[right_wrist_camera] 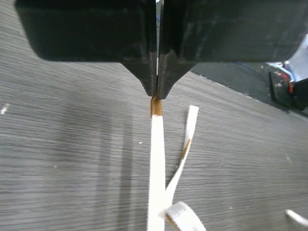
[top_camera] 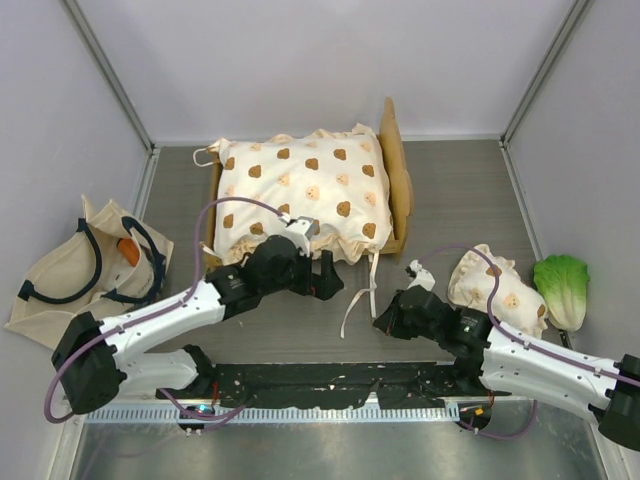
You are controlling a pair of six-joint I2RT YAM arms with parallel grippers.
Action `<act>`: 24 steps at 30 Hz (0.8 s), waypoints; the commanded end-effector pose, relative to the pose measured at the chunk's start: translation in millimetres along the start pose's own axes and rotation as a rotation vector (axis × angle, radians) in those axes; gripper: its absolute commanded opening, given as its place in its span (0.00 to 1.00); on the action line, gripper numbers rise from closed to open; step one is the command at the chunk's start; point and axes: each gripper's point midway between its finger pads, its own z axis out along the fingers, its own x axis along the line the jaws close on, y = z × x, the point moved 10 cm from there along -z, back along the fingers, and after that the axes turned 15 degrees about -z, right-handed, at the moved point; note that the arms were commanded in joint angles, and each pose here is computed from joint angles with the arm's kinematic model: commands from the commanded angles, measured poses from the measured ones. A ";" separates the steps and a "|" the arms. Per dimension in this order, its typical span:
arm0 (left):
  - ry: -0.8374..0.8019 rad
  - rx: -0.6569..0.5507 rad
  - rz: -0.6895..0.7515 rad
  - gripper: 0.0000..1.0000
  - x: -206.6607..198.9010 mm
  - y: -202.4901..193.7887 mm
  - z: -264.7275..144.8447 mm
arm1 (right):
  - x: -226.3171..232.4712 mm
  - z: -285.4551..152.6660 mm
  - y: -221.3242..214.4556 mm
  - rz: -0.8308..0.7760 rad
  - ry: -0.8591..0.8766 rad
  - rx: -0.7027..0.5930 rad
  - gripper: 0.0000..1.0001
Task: Set up the pet bed
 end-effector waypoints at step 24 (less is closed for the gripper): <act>-0.289 0.288 -0.482 0.71 -50.8 -74.2 80.4 | 7.2 -9.9 -2.9 0.044 0.200 -0.085 0.01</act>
